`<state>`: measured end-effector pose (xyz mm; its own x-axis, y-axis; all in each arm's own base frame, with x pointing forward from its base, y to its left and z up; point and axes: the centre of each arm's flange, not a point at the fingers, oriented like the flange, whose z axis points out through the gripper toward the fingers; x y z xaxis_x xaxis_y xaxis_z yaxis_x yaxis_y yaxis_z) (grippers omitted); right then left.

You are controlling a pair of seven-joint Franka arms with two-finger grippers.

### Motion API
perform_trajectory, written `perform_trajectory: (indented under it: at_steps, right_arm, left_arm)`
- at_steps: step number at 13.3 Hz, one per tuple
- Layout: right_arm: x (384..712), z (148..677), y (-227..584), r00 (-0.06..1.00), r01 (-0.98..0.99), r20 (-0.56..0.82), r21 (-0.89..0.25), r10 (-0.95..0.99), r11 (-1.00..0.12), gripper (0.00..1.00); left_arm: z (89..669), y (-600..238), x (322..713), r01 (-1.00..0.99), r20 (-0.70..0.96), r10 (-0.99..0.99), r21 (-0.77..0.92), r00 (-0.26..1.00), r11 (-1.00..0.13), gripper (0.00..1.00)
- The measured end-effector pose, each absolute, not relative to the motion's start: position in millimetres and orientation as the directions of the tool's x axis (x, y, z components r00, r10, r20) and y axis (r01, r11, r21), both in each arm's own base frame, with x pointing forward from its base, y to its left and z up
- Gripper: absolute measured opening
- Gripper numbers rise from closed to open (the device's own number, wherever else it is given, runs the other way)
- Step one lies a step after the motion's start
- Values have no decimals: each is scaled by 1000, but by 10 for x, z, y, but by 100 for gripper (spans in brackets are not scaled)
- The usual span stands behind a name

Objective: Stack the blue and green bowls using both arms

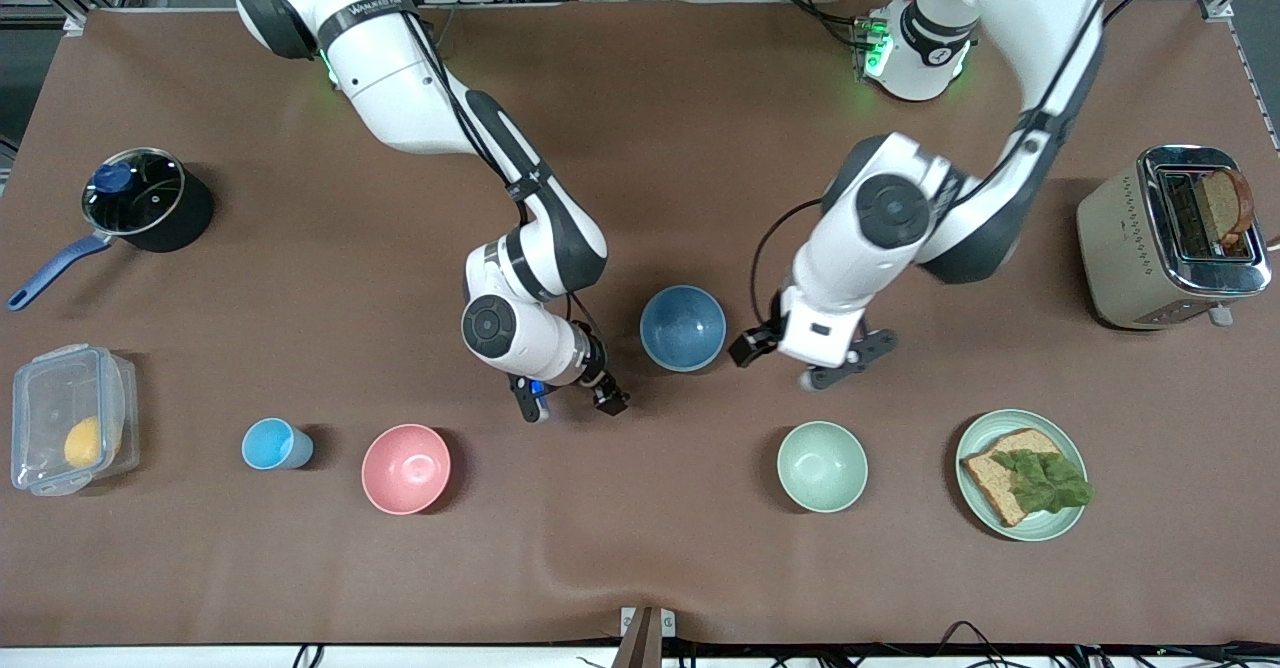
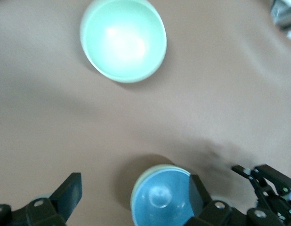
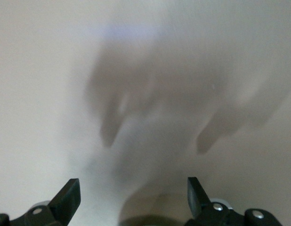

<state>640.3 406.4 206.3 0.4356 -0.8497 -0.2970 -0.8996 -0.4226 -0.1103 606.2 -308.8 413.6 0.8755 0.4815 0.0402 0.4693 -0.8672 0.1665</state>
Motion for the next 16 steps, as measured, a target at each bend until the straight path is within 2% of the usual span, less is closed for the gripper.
perform_trajectory:
  at_steps: [4,7,11,16]
  right_arm:
    - [6700,2540,3562,599,-800,-233,-154,-766,-579,100]
    - [6941,2915,2995,705,-709,-203,-193,-680,-678,100]
    - [7124,3195,2245,806,-591,-195,-206,-559,-780,100]
    - [7123,3572,1726,887,-454,-193,-204,-419,-867,100]
  left_arm:
    - [5143,-2205,6030,319,145,328,82,934,-944,100]
    - [5621,-1401,6024,167,123,167,15,978,-986,100]
    - [5828,-993,5974,56,61,55,-17,997,-998,100]
    - [5977,-683,5907,40,33,40,-3,999,-999,100]
